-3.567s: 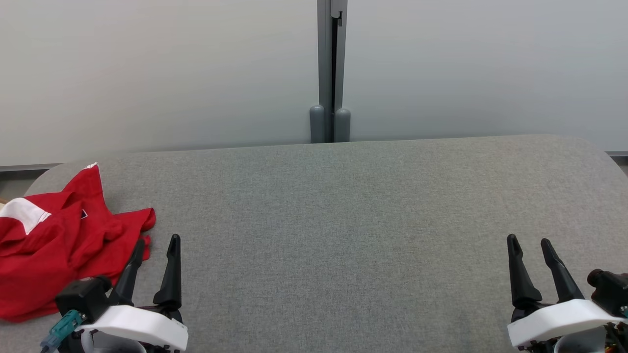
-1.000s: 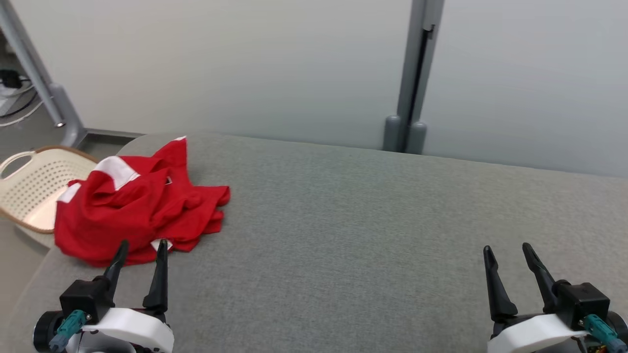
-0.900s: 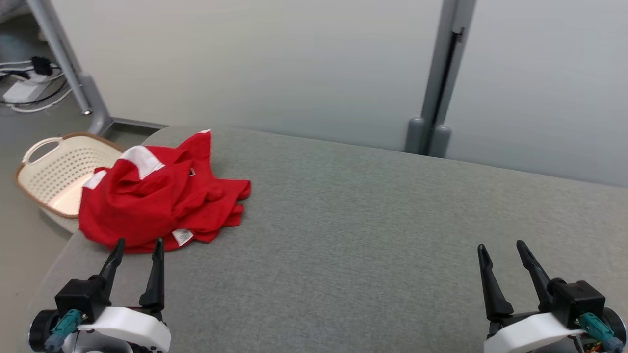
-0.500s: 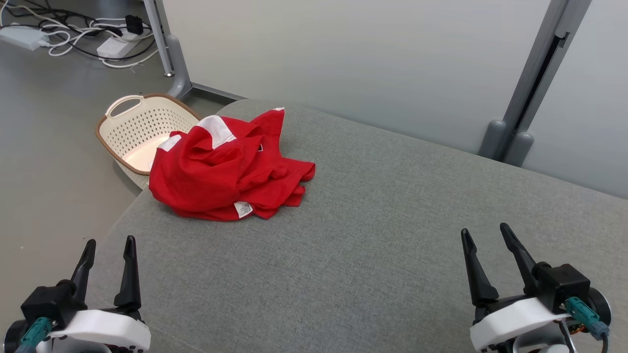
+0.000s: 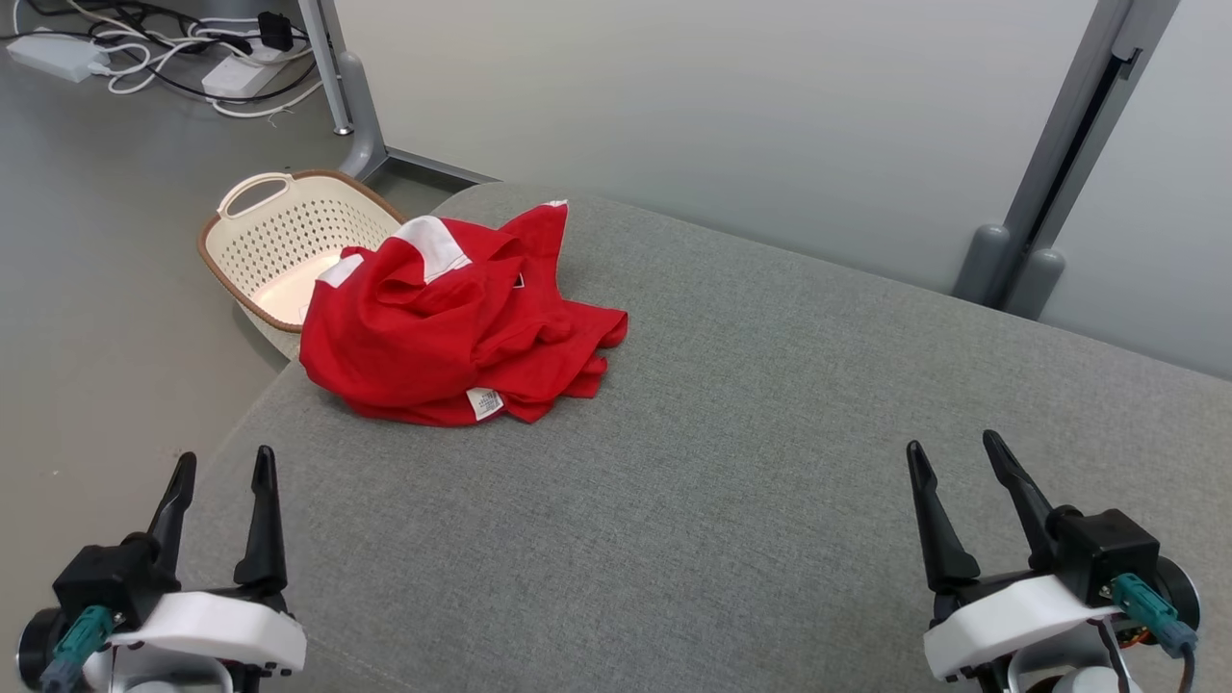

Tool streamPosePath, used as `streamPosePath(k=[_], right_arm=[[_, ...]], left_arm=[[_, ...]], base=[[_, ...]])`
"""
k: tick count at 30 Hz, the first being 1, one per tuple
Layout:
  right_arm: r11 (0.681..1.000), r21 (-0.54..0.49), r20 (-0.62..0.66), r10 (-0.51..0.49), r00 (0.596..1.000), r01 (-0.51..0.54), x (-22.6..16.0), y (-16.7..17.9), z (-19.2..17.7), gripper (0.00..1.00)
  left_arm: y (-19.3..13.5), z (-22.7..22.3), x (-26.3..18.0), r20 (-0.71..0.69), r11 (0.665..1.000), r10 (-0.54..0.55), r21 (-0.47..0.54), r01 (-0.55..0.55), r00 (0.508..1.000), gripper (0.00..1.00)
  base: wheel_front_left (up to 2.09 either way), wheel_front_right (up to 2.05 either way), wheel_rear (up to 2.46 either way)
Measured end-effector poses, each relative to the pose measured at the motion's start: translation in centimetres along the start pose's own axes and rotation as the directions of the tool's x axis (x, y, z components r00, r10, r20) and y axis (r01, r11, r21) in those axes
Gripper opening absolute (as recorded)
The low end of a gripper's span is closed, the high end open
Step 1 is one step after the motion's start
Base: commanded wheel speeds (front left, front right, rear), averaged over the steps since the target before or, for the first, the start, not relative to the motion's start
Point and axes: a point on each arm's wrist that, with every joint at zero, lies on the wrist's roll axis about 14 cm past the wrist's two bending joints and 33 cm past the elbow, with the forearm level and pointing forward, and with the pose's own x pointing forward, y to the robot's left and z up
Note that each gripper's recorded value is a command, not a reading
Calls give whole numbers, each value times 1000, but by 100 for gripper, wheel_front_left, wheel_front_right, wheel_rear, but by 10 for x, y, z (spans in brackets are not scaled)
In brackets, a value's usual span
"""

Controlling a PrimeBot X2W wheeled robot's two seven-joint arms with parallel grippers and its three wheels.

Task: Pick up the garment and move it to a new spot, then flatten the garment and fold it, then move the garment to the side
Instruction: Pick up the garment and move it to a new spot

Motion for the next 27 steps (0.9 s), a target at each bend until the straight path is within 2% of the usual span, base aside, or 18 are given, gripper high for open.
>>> streamPosePath(k=[9,14,19,22,27], right_arm=[[1000,0,-2,-24,1000,24,3,-11,0,100],[1000,-11,25,-21,999,21,23,-22,9,100],[997,5,3,-75,997,75,32,-54,-7,100],[992,18,-37,-123,992,124,28,-76,-27,100],[977,37,-107,-205,973,210,14,-108,-60,100]], left_arm=[[-33,8,33,5,996,-87,13,87,996,100],[-54,7,80,-26,993,-118,20,119,993,100],[-84,-35,123,-175,983,-167,41,176,970,100],[-99,-70,139,-285,976,-185,55,209,940,100],[-96,-130,152,-479,973,-135,101,208,867,100]], base=[[0,0,0],[0,0,0],[0,0,0],[0,0,0],[0,0,0]])
